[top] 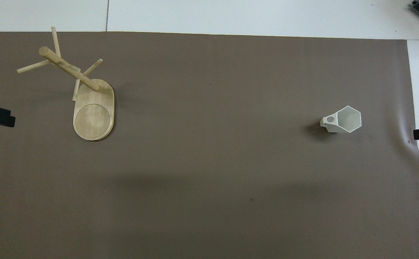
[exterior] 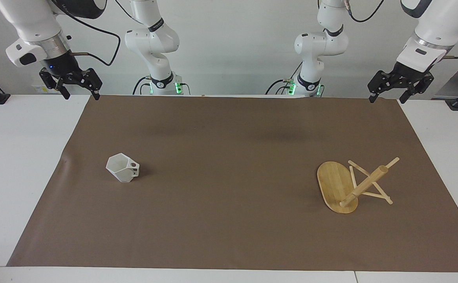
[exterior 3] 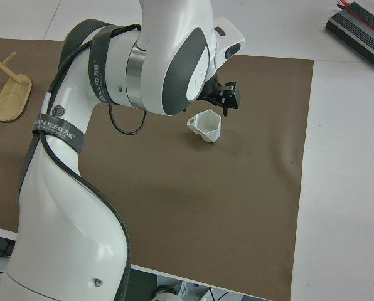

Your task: Hang cup on rack

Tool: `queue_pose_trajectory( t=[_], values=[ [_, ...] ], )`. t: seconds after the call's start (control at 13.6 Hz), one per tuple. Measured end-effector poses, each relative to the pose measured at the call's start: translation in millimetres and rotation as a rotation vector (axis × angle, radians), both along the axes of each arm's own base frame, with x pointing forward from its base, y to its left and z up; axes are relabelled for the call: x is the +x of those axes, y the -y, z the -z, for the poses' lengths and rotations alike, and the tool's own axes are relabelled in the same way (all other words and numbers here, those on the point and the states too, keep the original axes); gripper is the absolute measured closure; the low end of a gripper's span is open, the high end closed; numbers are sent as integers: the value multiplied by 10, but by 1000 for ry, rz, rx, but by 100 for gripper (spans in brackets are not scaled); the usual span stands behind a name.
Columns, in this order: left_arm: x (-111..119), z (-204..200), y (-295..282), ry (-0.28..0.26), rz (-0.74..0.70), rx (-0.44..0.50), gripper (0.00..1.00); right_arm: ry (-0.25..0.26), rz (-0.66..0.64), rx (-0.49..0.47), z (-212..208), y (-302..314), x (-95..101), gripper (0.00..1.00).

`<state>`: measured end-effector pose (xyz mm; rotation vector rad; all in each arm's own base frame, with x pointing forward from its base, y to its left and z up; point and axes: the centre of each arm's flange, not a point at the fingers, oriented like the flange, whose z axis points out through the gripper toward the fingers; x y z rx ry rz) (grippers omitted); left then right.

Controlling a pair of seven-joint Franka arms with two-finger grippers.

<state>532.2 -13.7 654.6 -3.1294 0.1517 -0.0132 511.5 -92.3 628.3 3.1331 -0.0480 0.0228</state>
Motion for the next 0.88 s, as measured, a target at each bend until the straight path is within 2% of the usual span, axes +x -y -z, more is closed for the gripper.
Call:
queue_pose_trajectory(
  t=[0.52, 0.88],
  values=[
    [-1, 0, 0, 0, 0, 0, 0, 2, -1, 0, 43, -3, 7, 0],
    [-1, -1, -1, 0, 0, 0, 0, 46, -5, -5, 572, -3, 90, 0]
  ],
)
